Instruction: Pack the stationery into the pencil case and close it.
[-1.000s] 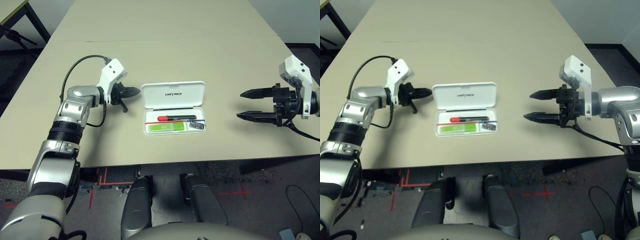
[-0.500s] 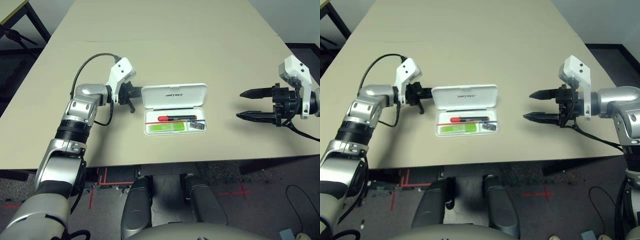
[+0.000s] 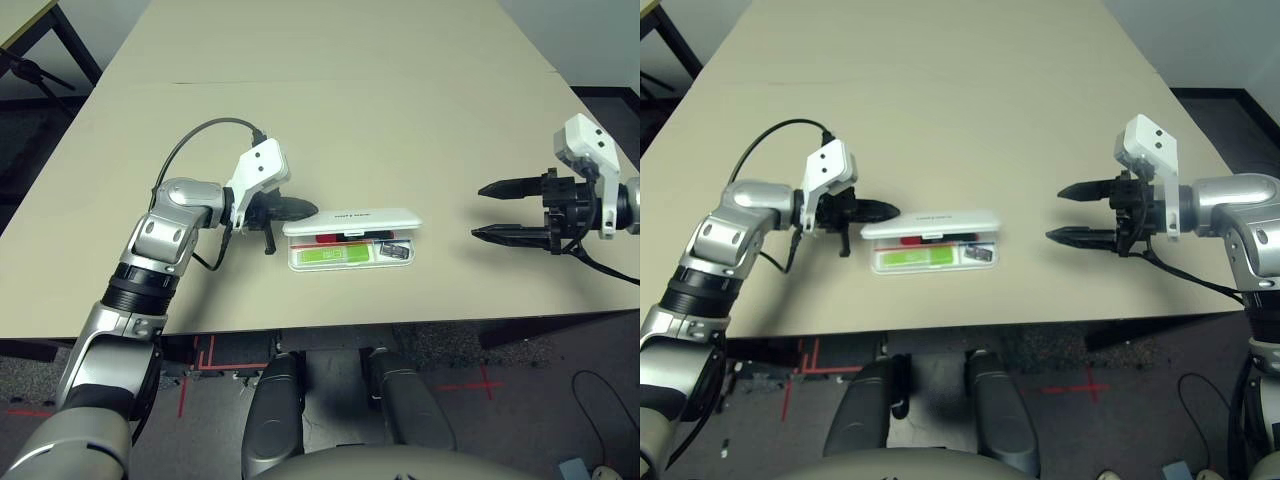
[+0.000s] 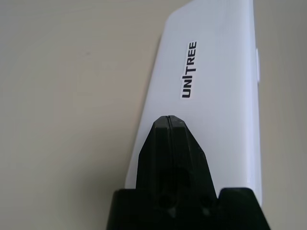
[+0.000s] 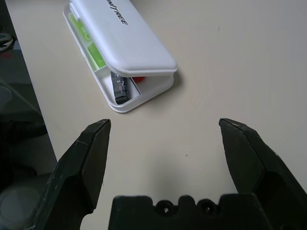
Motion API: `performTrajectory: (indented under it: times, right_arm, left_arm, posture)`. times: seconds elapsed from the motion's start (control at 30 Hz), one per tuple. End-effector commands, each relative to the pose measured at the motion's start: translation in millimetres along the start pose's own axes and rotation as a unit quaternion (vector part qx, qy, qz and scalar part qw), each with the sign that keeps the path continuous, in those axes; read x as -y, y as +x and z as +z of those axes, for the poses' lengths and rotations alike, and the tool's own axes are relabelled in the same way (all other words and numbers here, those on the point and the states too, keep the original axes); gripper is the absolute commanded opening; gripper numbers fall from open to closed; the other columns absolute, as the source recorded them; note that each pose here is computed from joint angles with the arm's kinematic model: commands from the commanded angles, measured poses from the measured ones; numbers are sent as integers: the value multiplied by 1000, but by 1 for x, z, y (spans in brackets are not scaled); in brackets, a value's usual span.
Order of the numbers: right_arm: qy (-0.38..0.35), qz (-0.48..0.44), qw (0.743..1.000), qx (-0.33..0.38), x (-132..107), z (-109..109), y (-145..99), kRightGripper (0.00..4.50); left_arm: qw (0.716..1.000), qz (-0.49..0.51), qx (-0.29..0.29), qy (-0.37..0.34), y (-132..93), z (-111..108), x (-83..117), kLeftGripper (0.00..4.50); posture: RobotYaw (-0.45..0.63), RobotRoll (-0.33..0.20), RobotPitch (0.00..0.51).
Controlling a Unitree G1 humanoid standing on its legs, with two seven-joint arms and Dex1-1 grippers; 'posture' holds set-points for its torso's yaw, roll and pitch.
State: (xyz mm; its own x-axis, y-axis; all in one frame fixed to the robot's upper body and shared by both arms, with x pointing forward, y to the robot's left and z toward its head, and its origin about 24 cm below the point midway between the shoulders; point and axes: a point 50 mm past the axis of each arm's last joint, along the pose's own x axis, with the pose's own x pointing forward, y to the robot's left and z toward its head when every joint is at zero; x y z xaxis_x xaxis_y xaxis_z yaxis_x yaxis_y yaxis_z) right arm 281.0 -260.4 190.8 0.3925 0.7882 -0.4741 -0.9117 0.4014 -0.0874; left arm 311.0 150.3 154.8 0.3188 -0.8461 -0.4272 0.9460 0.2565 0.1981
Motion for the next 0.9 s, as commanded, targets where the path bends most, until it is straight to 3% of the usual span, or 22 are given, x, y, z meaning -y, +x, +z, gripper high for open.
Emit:
performTrajectory:
  times: [0.03,0.67,0.9]
  right_arm:
    - [-6,5,1000,-3,0,-1,3,4500]
    - [-10,5,1000,-21,0,-8,8,4500]
    - [-14,0,1000,-10,1,-8,17,4500]
  left_arm:
    - [1000,-28,-6,-6,11,-5,11,15]
    - [995,-74,-67,-14,25,-38,31,15]
    - [997,-48,-58,-13,24,-40,28,15]
  posture:
    - [-66,0,157]
    - [-70,0,158]
    - [-68,0,164]
